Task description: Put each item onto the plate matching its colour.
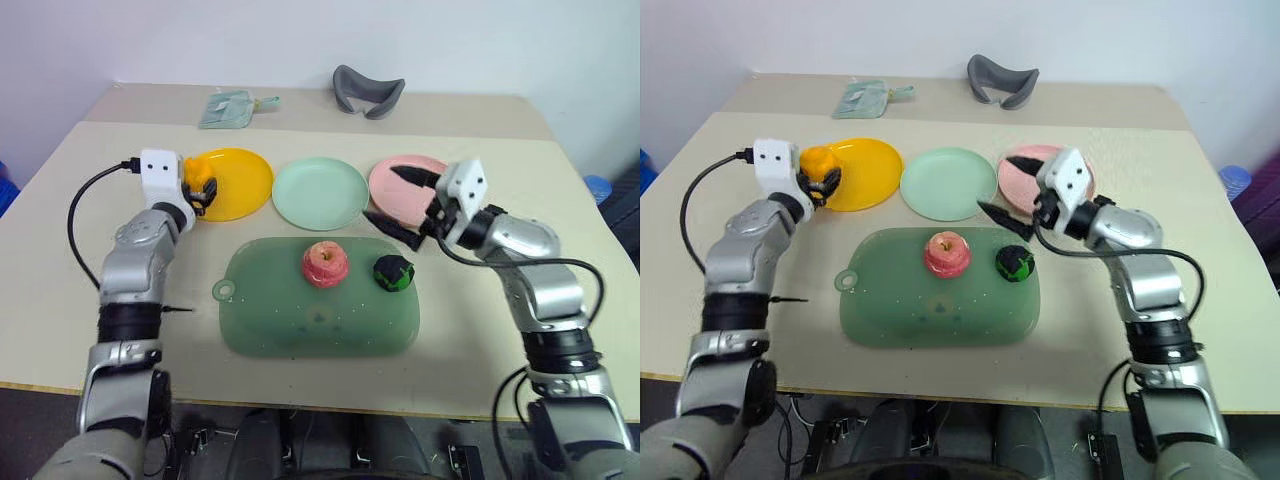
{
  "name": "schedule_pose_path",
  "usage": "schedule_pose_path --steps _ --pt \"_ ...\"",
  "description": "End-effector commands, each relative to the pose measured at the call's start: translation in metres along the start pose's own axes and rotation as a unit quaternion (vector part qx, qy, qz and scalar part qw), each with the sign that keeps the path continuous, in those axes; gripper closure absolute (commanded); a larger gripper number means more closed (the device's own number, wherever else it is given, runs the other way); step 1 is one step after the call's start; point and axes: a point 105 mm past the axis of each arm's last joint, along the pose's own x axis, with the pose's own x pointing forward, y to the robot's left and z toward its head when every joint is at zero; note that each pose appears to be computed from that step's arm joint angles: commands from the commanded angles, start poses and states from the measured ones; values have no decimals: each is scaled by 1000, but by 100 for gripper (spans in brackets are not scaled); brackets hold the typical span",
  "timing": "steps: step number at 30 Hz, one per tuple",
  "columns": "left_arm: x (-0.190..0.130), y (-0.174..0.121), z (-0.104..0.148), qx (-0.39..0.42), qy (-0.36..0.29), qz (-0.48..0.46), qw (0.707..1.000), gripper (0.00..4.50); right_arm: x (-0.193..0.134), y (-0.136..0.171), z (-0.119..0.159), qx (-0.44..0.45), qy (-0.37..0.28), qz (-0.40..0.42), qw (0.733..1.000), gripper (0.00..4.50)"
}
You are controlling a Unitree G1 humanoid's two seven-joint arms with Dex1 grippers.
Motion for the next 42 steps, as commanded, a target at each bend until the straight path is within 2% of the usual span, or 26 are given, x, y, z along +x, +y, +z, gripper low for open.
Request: schedule_pose_path --steps 1,7,14,15,17,19,24,28,30,33,37,42 --pt "8 -1 15 9 -29 21 999 167 3 0 13 -10 -21 -13 1000 0" --pt "17 -8 11 -15 -29 20 999 167 10 5 15 2 -29 -19 999 0" --pt "21 -3 8 -40 -22 26 999 167 17 9 14 6 -28 -23 999 0" --pt "20 -3 9 -46 -25 22 998 66 18 10 14 6 -28 -23 999 0" --pt "19 -3 11 -47 -28 20 998 5 18 11 13 8 -27 -22 999 0" --pt "13 -6 17 -58 -41 5 997 5 18 11 12 8 -24 -21 999 0" --pt "-19 -9 28 -31 -75 -51 995 5 12 11 6 12 -8 -19 1000 0" --pt "-52 -29 33 -3 -110 -169 979 5 8 20 0 19 11 7 1000 0" --pt "-71 -40 28 34 -127 -225 965 5 4 30 -8 22 33 33 999 0" --pt "-97 -54 19 34 -116 -319 940 5 -1 44 -21 25 66 73 995 0" --pt "-130 -63 31 -16 -135 -413 900 5 -4 57 -26 45 81 111 989 0" --pt "-157 -54 6 36 -76 -476 875 5 -5 69 -27 59 85 152 983 0"
